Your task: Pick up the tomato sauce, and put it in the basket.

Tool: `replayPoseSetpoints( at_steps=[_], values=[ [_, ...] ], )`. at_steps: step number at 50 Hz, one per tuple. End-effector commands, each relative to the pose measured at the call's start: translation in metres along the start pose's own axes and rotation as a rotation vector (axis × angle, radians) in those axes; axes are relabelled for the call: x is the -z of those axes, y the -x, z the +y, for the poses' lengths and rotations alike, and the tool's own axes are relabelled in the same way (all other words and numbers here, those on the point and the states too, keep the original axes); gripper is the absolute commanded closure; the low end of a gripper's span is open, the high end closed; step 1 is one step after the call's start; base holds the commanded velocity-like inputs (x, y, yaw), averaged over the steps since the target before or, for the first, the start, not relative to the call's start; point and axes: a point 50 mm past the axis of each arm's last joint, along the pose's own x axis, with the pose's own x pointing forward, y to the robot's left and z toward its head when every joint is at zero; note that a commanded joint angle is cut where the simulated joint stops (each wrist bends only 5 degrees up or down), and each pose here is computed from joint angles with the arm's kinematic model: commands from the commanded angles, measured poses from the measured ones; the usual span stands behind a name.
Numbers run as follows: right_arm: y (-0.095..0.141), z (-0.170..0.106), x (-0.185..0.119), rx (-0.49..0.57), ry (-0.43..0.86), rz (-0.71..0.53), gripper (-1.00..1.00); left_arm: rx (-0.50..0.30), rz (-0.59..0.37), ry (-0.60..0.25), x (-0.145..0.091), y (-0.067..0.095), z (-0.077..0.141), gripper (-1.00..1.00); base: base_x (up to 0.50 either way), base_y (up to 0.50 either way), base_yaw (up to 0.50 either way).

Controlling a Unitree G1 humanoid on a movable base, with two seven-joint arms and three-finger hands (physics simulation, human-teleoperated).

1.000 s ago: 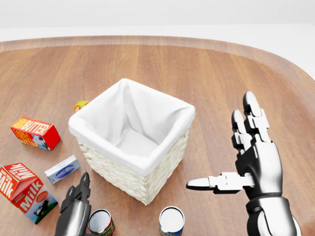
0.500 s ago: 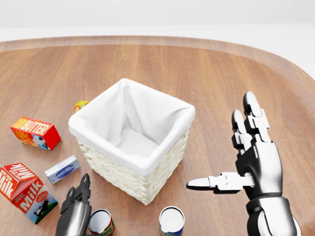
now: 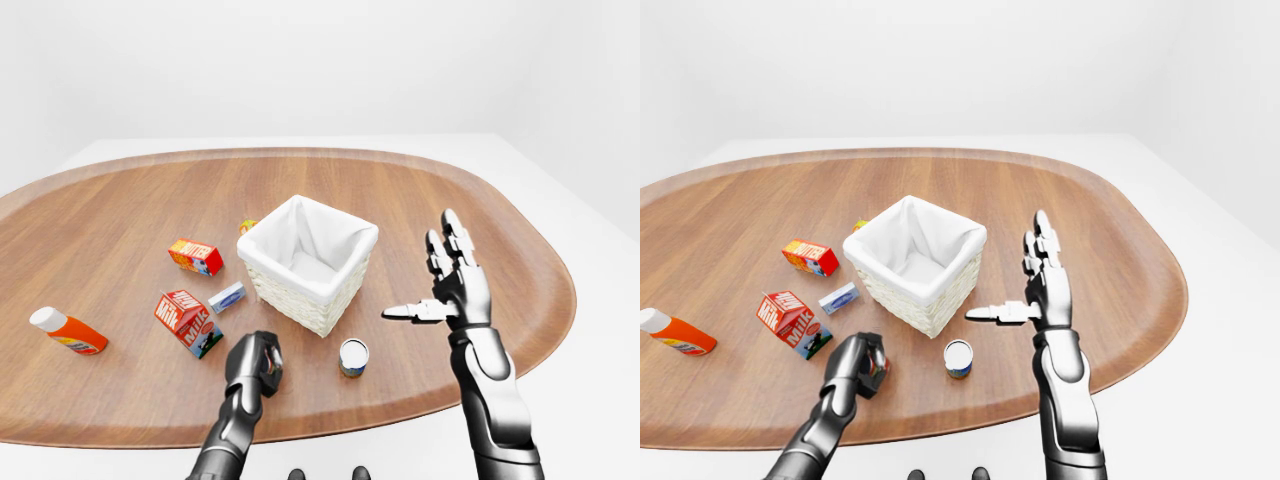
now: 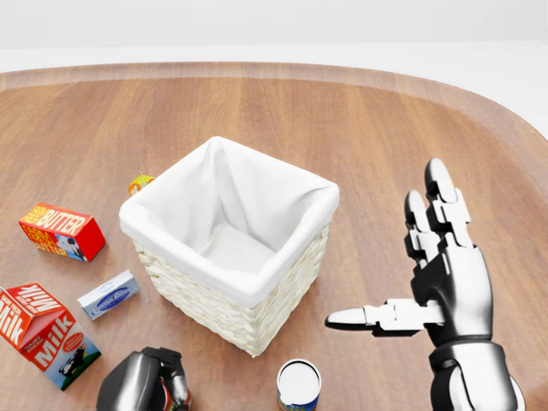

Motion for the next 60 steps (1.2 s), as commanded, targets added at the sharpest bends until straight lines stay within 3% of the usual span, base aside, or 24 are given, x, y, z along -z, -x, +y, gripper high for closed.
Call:
replayPoseSetpoints(
  at_steps=[1,19,26,36,60],
  values=[
    [0.000,0.000,0.001,0.003,0.001,0.004,-1.00,-0.006,0.003,0.009,0.000,0.000,0.000,1.00,0.00,0.00,0.00],
    [-0.001,-0.002,0.000,0.008,0.000,-0.001,-1.00,-0.010,-0.128,0.110,-0.025,0.012,0.019,1.00,0.00,0.00,0.00],
    [-0.001,-0.003,-0.001,0.011,0.000,-0.005,-1.00,-0.015,-0.245,0.161,-0.048,0.025,0.036,1.00,0.00,0.00,0.00],
    [-0.002,-0.004,-0.001,0.014,0.000,-0.006,-1.00,-0.025,-0.338,0.183,-0.065,0.039,0.052,1.00,0.00,0.00,0.00],
    [-0.004,-0.006,-0.005,0.022,0.002,-0.022,-1.00,-0.048,-0.409,0.219,-0.081,0.057,0.081,1.00,0.00,0.00,0.00]
  ],
)
